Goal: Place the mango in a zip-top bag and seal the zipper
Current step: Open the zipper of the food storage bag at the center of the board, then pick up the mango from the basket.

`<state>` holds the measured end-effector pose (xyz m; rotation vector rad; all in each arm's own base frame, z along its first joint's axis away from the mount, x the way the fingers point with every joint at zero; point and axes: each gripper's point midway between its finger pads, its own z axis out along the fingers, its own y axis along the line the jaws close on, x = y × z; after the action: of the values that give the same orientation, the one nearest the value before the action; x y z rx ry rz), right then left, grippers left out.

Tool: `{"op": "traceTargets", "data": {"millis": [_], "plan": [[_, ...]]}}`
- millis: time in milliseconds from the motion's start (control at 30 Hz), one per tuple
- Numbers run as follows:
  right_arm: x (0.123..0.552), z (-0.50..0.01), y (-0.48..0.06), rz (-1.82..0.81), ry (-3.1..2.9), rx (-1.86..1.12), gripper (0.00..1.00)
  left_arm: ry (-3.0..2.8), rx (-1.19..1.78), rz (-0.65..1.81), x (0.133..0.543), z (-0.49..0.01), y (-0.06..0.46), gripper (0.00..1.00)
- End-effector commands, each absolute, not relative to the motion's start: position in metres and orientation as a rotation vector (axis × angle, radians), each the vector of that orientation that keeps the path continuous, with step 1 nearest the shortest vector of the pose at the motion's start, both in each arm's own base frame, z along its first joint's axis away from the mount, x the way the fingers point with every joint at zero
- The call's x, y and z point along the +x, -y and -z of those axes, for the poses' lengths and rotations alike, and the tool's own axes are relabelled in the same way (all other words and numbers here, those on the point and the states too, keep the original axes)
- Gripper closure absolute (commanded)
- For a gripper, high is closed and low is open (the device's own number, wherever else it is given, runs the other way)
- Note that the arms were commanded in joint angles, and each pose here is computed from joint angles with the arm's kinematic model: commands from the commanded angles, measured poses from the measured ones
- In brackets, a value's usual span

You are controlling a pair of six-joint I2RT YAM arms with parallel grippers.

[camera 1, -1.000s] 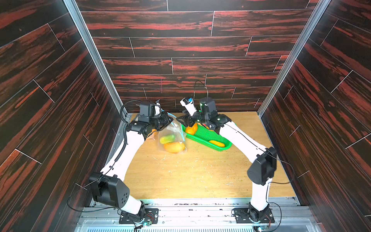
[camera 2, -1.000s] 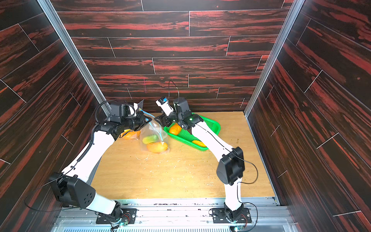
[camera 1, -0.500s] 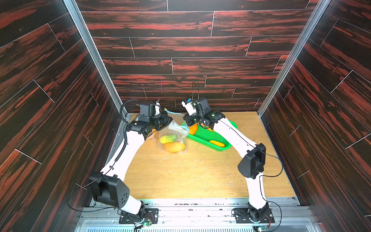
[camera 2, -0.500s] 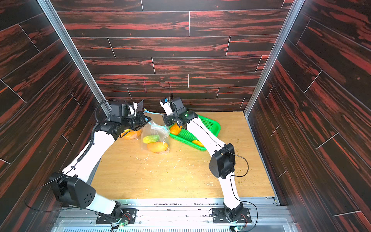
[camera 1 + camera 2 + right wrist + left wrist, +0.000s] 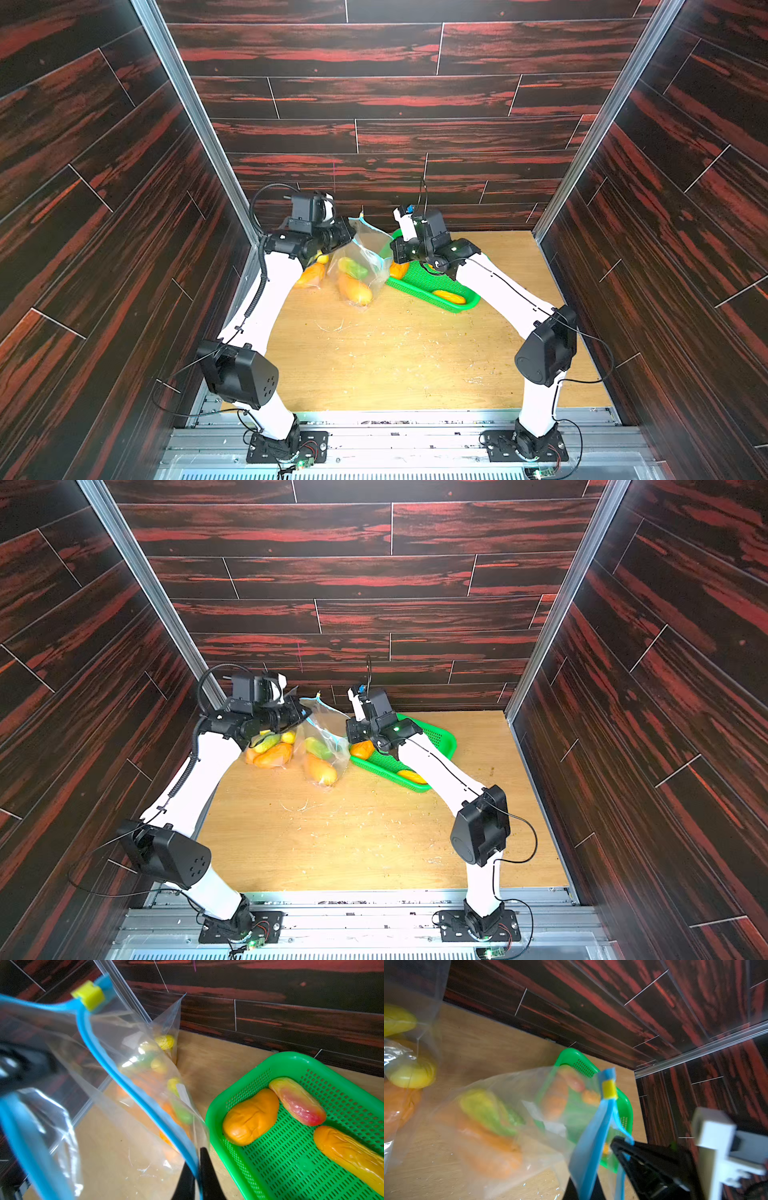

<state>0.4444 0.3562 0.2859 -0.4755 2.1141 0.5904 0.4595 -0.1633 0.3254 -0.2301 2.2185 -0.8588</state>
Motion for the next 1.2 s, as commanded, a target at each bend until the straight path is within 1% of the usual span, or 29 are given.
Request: {"op": "traceTargets", "data": {"millis": [0,67,167,200,267,300,333,367,533,567,633,700,800,933,1000,1167], "plan": [[0.455,-0.294,-0.343,-0.563,-2.097,-0.429,0.90,-2.240,-0.198,0.869,0.451,-0.310,0.169,1.00],[0.455,-0.296,-0.346,-0.602,-2.083,-0.476,0.86,-2.238,-0.210,0.891,0.449,-0.303,0.171,1.00],[0.446,-0.311,-0.364,-0.702,-2.031,-0.624,0.76,-2.236,-0.213,0.919,0.448,-0.301,0.175,1.00],[0.442,-0.317,-0.369,-0.736,-2.011,-0.665,0.72,-2.235,-0.211,0.925,0.448,-0.301,0.177,1.00],[0.430,-0.330,-0.378,-0.806,-1.963,-0.760,0.59,-2.234,-0.203,0.933,0.447,-0.301,0.181,1.00],[0.426,-0.336,-0.378,-0.816,-1.938,-0.777,0.50,-2.235,-0.203,0.934,0.447,-0.300,0.181,1.00],[0.420,-0.342,-0.377,-0.829,-1.903,-0.800,0.43,-2.233,-0.199,0.936,0.448,-0.298,0.182,1.00],[0.415,-0.347,-0.375,-0.843,-1.869,-0.813,0.40,-2.235,-0.203,0.938,0.448,-0.296,0.182,1.00],[0.388,-0.370,-0.338,-0.978,-1.678,-0.816,0.24,-2.250,-0.210,0.939,0.447,-0.290,0.182,1.00],[0.390,-0.368,-0.328,-0.961,-1.659,-0.800,0.22,-2.247,-0.213,0.945,0.447,-0.290,0.182,1.00],[0.412,-0.349,-0.299,-0.871,-1.717,-0.652,0.15,-2.241,-0.222,0.956,0.447,-0.289,0.183,1.00],[0.426,-0.332,-0.278,-0.920,-1.802,-0.524,0.14,-2.239,-0.224,0.958,0.446,-0.288,0.182,1.00],[0.450,-0.297,-0.254,-0.979,-1.922,-0.217,0.13,-2.238,-0.233,0.955,0.445,-0.286,0.181,1.00],[0.475,-0.222,-0.260,-1.014,-2.231,0.040,0.13,-2.232,-0.236,0.952,0.444,-0.288,0.180,1.00],[0.488,-0.193,-0.261,-1.003,-2.317,0.158,0.13,-2.233,-0.238,0.947,0.443,-0.288,0.180,1.00],[0.509,-0.151,-0.273,-1.067,-2.362,0.294,0.13,-2.236,-0.242,0.950,0.442,-0.285,0.180,1.00]]}}
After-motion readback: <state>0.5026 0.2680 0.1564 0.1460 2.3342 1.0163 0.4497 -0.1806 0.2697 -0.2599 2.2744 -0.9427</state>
